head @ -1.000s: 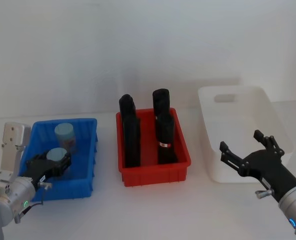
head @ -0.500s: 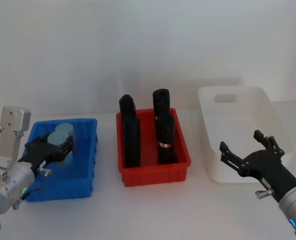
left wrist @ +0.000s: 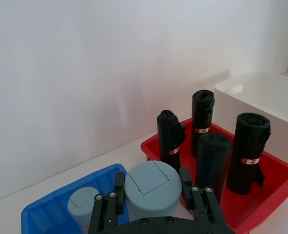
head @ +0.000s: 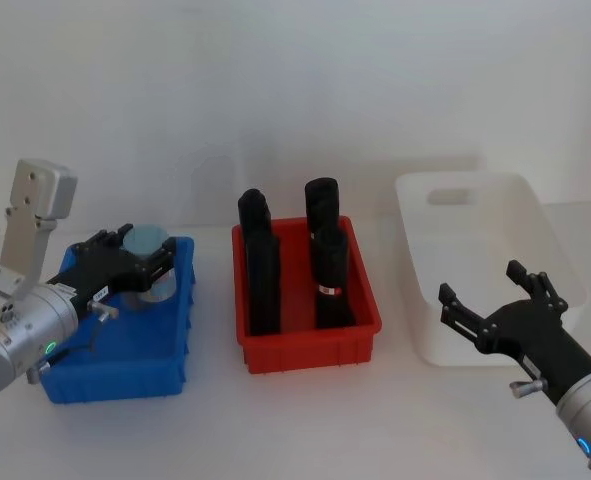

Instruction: Pick the cotton swabs from the blue box and place them into the white box.

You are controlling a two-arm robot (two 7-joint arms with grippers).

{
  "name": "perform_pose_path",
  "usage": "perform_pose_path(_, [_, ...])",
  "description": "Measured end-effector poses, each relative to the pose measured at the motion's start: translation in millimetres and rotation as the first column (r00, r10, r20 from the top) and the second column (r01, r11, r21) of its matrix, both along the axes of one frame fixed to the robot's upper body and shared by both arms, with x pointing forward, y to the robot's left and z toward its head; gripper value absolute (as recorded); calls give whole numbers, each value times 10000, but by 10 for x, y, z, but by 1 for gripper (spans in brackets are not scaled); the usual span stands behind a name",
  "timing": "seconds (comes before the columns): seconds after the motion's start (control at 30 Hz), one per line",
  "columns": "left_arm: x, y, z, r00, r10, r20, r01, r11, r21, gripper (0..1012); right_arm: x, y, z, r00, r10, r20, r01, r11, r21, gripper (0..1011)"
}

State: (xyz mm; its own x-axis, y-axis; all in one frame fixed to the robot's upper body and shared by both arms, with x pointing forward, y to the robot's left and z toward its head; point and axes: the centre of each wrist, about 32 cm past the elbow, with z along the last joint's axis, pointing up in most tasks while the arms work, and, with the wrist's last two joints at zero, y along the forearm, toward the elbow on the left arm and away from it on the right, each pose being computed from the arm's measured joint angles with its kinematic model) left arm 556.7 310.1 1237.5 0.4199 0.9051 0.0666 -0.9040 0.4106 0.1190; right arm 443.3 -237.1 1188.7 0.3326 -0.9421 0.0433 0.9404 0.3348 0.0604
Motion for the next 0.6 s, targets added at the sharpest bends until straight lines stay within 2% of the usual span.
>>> perform_pose_path(0.17, [-18, -38, 184, 9973, -741, 10, 741, 9972, -39, 670, 0, 0, 0, 10000, 0, 0, 0, 10000, 0, 1002])
perform_pose_path(0.27, [-23, -53, 252, 9943, -1065, -5, 1065, 9943, -76, 670, 0, 0, 0, 10000, 0, 0, 0, 10000, 0, 1002])
perform_pose_path(0.37, [-29, -81, 357, 9861, -1662, -54, 1661, 9860, -144, 670, 0, 0, 0, 10000, 0, 0, 0, 10000, 0, 1002])
perform_pose_path(0.4, [-29, -81, 357, 9861, -1662, -54, 1661, 9860, -144, 670, 0, 0, 0, 10000, 0, 0, 0, 10000, 0, 1002])
perform_pose_path(0.5, [-30, -111, 457, 9751, -2216, -65, 2214, 9750, -197, 670, 0, 0, 0, 10000, 0, 0, 0, 10000, 0, 1002])
perform_pose_path(0.53, [-30, -111, 457, 9751, -2216, -65, 2214, 9750, -197, 670, 0, 0, 0, 10000, 0, 0, 0, 10000, 0, 1002])
perform_pose_path(0.6, [-29, -133, 515, 9661, -2579, -81, 2577, 9660, -224, 670, 0, 0, 0, 10000, 0, 0, 0, 10000, 0, 1002])
